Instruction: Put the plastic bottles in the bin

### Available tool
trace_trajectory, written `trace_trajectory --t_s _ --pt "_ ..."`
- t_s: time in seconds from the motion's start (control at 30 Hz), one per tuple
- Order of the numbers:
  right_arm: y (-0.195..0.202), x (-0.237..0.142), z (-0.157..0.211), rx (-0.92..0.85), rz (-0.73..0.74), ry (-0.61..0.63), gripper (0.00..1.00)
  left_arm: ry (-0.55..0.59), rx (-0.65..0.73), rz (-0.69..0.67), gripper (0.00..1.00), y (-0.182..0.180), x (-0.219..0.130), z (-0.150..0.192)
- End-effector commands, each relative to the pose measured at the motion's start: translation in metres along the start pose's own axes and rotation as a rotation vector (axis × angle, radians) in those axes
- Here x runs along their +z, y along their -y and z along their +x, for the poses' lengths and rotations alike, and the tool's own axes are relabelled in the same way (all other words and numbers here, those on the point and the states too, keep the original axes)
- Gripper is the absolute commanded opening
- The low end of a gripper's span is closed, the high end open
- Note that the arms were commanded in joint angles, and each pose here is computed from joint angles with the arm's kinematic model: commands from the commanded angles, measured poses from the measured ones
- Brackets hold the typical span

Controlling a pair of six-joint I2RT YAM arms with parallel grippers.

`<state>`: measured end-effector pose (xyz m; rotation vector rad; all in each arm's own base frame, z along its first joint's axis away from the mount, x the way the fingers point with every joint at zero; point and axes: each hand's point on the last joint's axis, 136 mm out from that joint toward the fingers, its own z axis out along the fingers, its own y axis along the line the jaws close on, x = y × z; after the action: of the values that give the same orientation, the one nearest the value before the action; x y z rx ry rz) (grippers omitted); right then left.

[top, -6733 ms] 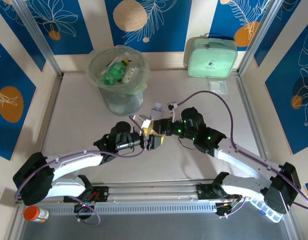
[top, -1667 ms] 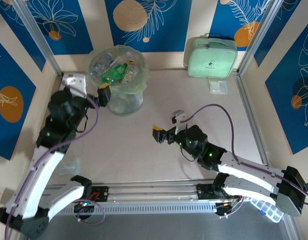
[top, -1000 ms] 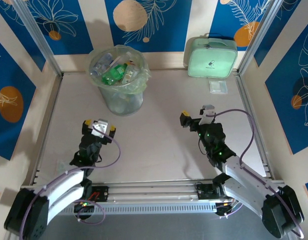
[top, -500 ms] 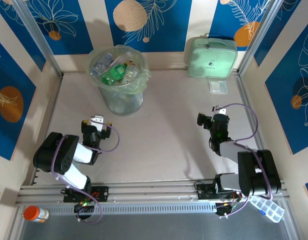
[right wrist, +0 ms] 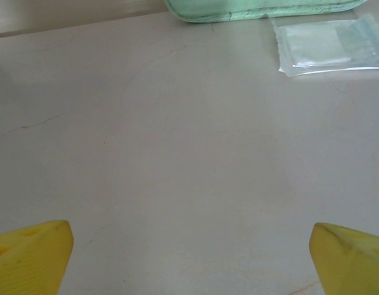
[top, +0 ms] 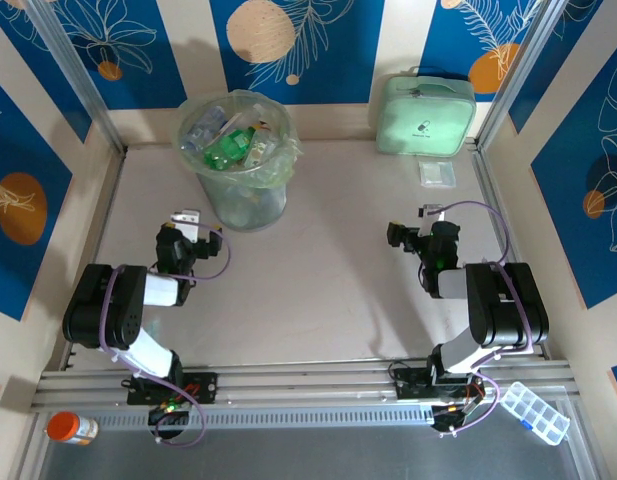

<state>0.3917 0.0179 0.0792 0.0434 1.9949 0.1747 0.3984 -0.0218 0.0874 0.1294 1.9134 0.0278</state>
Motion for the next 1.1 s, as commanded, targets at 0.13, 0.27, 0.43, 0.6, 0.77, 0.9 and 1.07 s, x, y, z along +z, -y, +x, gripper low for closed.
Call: trace_trajectory --t_s 0.13,0.27,0.43,0.6,0.77,0.9,1.07 --pt "-0.019 0.0 -0.013 -0.055 -0.107 0.027 0.99 0.016 0.007 0.033 0.99 0.008 -0.004 -0.004" --pt "-0.017 0.0 -0.014 -0.041 -0.111 0.022 0.99 0.008 -0.003 0.038 0.99 0.008 -0.002 -0.003" --pt "-0.015 -0.001 -0.014 -0.043 -0.087 0.029 0.99 0.003 -0.017 0.018 0.99 0.003 -0.001 -0.003" --pt "-0.015 -0.001 -0.014 -0.043 -0.087 0.029 0.99 0.013 0.001 -0.001 0.99 0.004 -0.003 -0.004" --pt "-0.016 0.0 -0.014 -0.053 -0.079 0.031 0.99 0.014 0.004 0.008 0.99 0.005 -0.003 -0.004" --pt "-0.017 0.0 -0.014 -0.057 -0.076 0.032 0.99 0.013 0.004 0.007 0.99 0.005 -0.003 -0.004" --pt "-0.016 0.0 -0.014 -0.057 -0.074 0.032 0.99 0.013 0.006 0.007 0.99 0.005 -0.003 -0.004"
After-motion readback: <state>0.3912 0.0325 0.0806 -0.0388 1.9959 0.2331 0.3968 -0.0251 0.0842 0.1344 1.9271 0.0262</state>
